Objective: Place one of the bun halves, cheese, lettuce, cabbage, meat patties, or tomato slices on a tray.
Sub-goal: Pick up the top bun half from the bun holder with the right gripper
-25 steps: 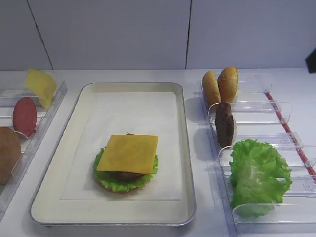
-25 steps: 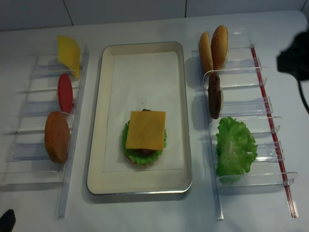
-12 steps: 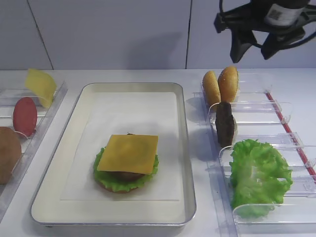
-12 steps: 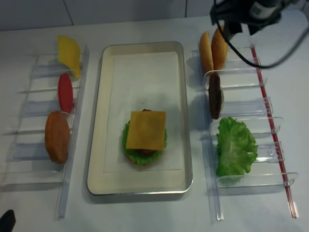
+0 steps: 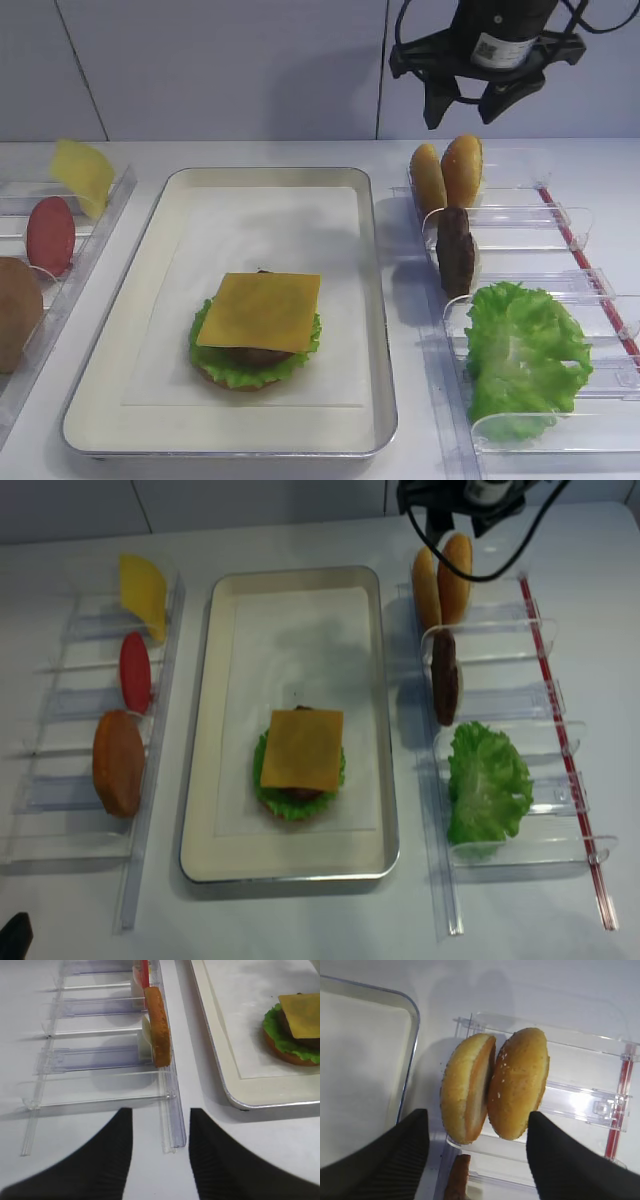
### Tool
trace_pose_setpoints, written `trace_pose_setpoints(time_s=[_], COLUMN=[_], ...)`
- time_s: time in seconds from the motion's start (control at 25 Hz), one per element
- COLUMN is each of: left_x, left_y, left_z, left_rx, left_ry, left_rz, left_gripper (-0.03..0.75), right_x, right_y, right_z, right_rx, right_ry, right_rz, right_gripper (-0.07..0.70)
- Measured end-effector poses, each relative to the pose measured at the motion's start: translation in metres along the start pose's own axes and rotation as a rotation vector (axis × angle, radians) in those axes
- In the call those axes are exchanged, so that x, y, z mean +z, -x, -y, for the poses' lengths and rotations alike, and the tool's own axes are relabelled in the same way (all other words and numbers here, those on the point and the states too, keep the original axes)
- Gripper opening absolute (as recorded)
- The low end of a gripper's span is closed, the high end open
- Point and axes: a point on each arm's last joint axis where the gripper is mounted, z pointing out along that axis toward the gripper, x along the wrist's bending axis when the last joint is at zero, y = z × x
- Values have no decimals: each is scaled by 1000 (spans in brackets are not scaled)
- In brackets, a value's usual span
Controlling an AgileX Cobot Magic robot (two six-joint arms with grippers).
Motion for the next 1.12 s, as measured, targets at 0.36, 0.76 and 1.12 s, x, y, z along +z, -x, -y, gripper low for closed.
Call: trace_pose_setpoints(time_s=[0.36,0.76,1.12], left_x=[0,0,0], left_y=[0,0,0], left_z=[0,0,0], left_rx=[0,0,-1], left_ry=[0,0,0], left_rz=[0,0,2], left_gripper=[255,254,255], right_x=[24,50,59], right_y=[-3,-6,-8], right_z=[-2,-5,-8], right_rx=[20,44,60], right_ry=[-31,-34,-18], right_rz=[-21,-52,-76], right_gripper=[461,461,461])
